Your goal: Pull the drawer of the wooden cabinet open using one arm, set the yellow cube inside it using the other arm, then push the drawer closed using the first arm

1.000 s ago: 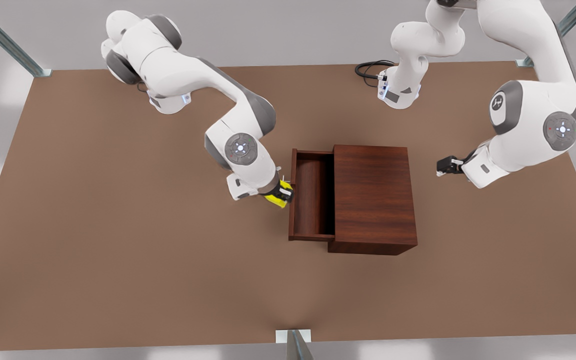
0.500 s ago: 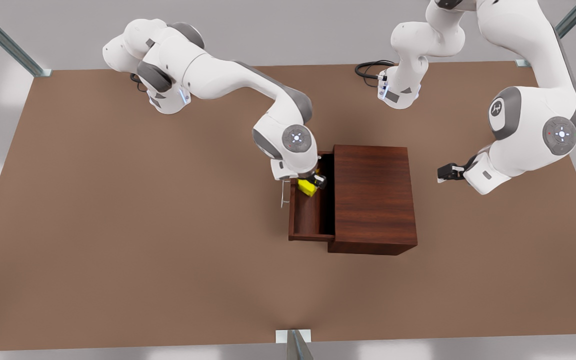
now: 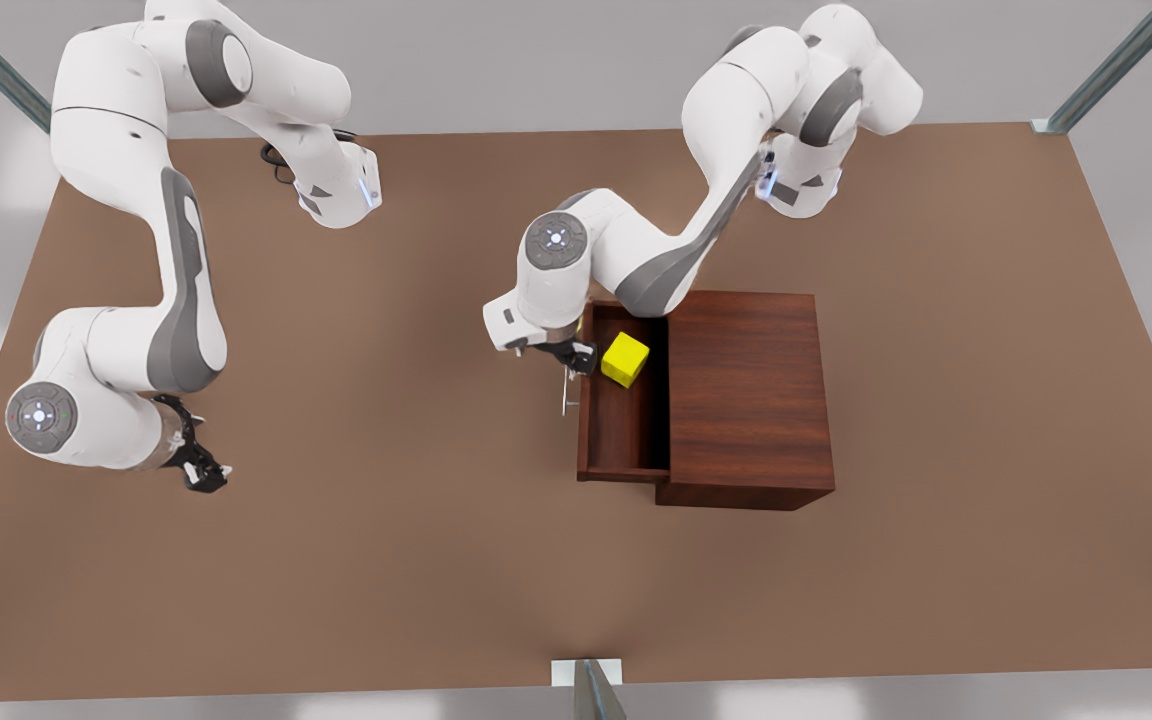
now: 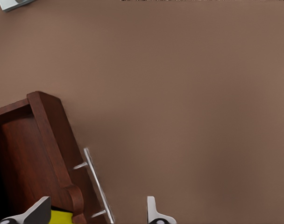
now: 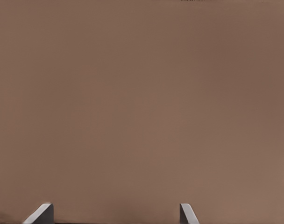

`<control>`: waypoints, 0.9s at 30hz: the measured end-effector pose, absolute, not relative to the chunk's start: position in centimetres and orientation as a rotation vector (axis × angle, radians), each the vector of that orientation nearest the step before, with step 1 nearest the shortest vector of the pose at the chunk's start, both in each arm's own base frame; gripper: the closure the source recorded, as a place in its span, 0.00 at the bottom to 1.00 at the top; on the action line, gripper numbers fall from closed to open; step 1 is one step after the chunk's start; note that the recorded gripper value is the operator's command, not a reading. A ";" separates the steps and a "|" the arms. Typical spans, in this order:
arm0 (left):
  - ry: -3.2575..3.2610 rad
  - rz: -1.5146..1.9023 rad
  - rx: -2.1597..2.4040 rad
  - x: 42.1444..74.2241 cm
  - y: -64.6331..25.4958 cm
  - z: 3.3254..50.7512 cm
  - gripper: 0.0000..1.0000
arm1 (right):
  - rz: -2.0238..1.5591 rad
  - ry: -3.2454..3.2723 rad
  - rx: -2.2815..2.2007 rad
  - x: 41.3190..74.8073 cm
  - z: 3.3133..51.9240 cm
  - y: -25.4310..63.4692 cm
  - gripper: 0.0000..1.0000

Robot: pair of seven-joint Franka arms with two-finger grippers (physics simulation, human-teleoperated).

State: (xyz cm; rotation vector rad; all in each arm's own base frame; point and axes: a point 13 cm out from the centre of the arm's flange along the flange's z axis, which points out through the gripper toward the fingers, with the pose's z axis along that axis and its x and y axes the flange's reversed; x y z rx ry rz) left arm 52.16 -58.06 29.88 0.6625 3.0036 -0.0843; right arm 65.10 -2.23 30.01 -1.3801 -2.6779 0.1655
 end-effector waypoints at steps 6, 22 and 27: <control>2.952 -0.018 0.461 50.7 -62.4 23.6 0.00 | 0.134 -2.807 -1.039 64.8 30.4 -2.8 0.00; 2.975 0.072 0.014 52.6 -59.4 15.8 0.00 | 0.087 -2.925 -0.485 64.5 30.1 -2.8 0.00; 2.985 0.127 -0.039 52.1 -57.8 14.8 0.00 | 0.079 -2.937 -0.390 64.5 30.1 -2.9 0.00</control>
